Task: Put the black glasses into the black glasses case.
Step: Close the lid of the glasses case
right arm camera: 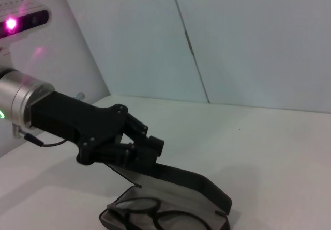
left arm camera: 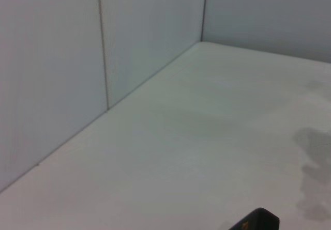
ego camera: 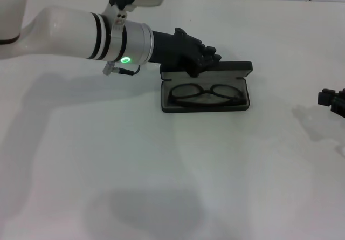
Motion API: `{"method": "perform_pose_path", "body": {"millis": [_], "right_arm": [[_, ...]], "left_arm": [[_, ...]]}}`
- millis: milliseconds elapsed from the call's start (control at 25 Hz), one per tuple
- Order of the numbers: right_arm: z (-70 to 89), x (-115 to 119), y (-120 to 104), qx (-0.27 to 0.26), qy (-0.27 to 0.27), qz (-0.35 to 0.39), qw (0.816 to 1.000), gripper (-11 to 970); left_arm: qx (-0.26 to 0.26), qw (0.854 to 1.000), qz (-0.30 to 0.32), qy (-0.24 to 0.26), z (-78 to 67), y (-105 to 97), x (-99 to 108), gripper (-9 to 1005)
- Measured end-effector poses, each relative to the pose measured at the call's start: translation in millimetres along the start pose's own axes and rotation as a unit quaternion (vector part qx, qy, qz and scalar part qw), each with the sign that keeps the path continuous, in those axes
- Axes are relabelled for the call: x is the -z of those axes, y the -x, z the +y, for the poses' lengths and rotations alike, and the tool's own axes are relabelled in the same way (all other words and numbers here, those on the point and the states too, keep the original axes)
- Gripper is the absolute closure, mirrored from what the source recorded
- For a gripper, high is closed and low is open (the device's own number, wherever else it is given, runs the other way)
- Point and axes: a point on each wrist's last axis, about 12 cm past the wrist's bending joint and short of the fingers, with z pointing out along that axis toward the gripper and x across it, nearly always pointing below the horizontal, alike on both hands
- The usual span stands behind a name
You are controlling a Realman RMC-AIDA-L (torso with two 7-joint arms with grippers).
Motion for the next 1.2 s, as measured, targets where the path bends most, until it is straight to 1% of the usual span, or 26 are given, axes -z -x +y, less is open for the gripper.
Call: {"method": "perform_pose_path", "body": {"millis": [600, 840, 1200], "right_arm": [[-1.1, -1, -1, -0.002, -0.004, 0.0, 1.0, 802], [-1.1, -1, -1, -0.002, -0.004, 0.0, 1.0, 798], [0.9, -2, 0, -0.002, 0.003, -0.002, 1.0, 793]], "left_arm": [[-0.004, 1.0, 0.009, -0.014, -4.6, -1, -2, 806], [0.0, 1.0, 0.011, -0.023, -7.5, -6, -1, 806], [0.004, 0.998, 0.016, -0.059, -17.4, -14, 1, 806]]}}
